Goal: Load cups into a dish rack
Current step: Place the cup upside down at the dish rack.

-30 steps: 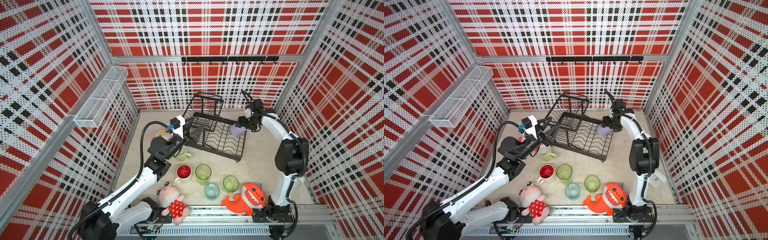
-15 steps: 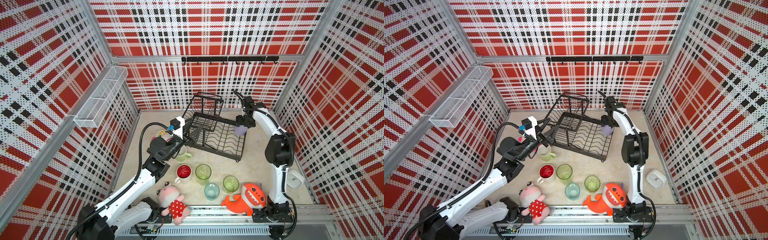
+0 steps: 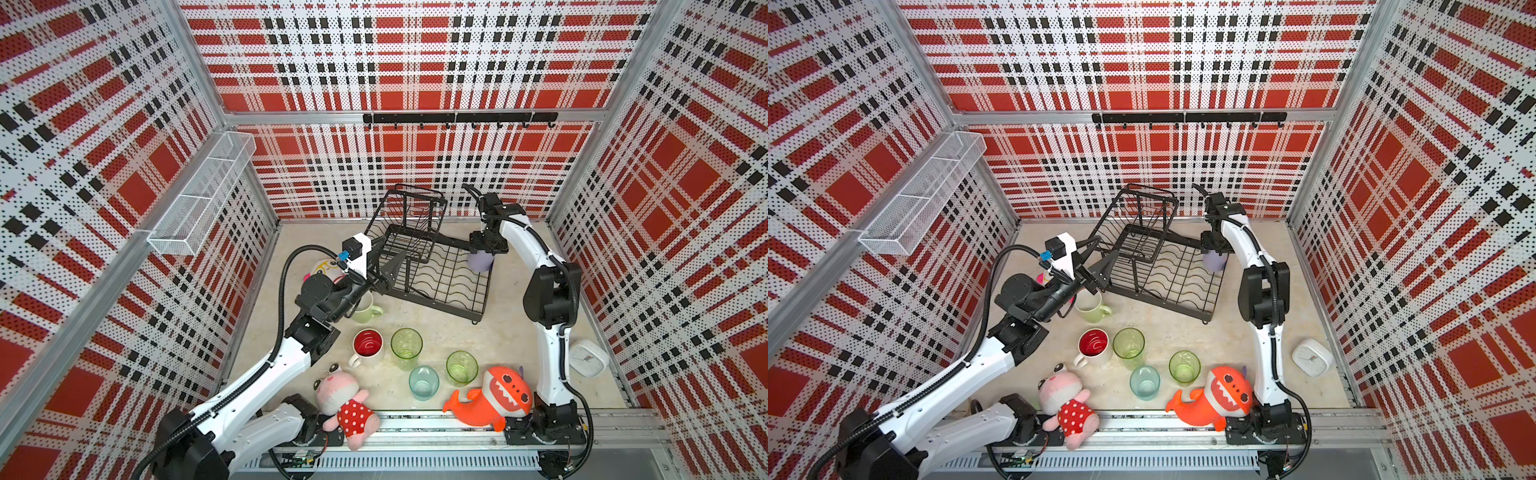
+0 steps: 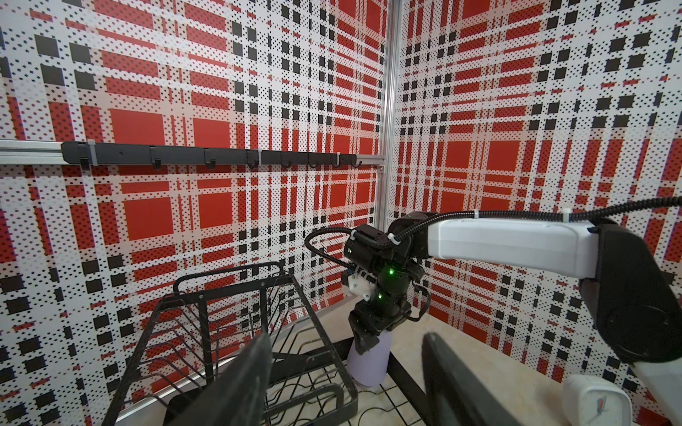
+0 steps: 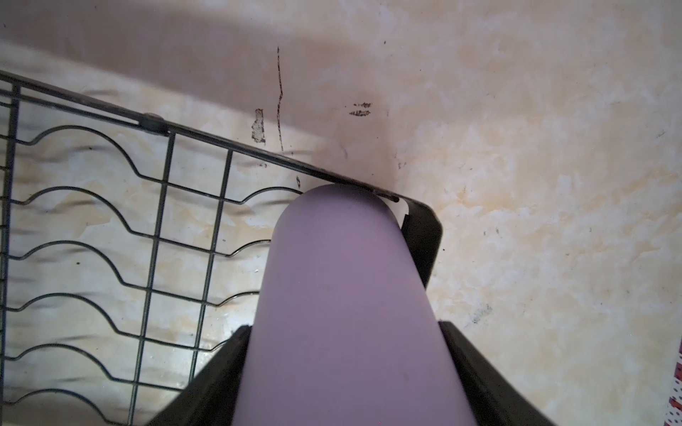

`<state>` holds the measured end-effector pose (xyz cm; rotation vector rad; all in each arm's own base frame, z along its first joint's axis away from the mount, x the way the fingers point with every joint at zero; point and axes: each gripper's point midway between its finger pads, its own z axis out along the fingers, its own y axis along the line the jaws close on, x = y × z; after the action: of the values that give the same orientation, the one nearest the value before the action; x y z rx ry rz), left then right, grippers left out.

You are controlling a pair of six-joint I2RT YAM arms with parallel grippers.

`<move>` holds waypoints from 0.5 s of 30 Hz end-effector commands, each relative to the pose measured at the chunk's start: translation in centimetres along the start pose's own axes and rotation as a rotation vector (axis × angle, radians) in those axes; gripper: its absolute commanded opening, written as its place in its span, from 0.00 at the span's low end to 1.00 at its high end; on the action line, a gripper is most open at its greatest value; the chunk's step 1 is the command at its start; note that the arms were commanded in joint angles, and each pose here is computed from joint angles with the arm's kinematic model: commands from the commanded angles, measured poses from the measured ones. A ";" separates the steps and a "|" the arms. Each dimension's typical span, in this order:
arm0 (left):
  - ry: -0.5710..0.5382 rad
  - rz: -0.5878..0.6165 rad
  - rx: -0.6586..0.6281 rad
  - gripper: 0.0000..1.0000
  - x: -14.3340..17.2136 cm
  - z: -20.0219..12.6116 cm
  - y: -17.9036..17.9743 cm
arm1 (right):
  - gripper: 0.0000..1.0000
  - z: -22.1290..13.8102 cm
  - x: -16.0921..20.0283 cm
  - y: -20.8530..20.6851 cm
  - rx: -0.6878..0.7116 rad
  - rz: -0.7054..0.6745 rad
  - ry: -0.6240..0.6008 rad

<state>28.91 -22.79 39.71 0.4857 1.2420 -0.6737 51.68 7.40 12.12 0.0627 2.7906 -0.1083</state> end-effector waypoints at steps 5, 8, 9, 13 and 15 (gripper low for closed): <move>0.011 0.015 -0.004 0.68 -0.1 -0.2 -0.2 | 0.89 0.2 -0.4 -0.9 0.061 -0.030 0.023; 0.013 0.014 -0.002 0.68 0.0 -0.3 -0.3 | 0.98 0.1 -0.4 -0.9 0.062 -0.035 0.021; 0.012 0.017 -0.002 0.68 -0.1 -0.3 -0.3 | 0.98 0.1 -0.4 -0.9 0.061 -0.036 0.020; 0.009 0.018 -0.002 0.68 -0.3 -0.3 -0.4 | 0.98 -0.5 -0.6 -0.7 0.044 -0.034 0.008; 0.007 0.018 -0.001 0.68 -0.4 -0.3 -0.4 | 0.99 -1.2 -0.9 -0.7 0.037 -0.030 -0.007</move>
<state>28.85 -23.09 38.99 0.4993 1.2707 -0.6674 52.28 6.93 12.44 0.0355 2.7938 -0.1625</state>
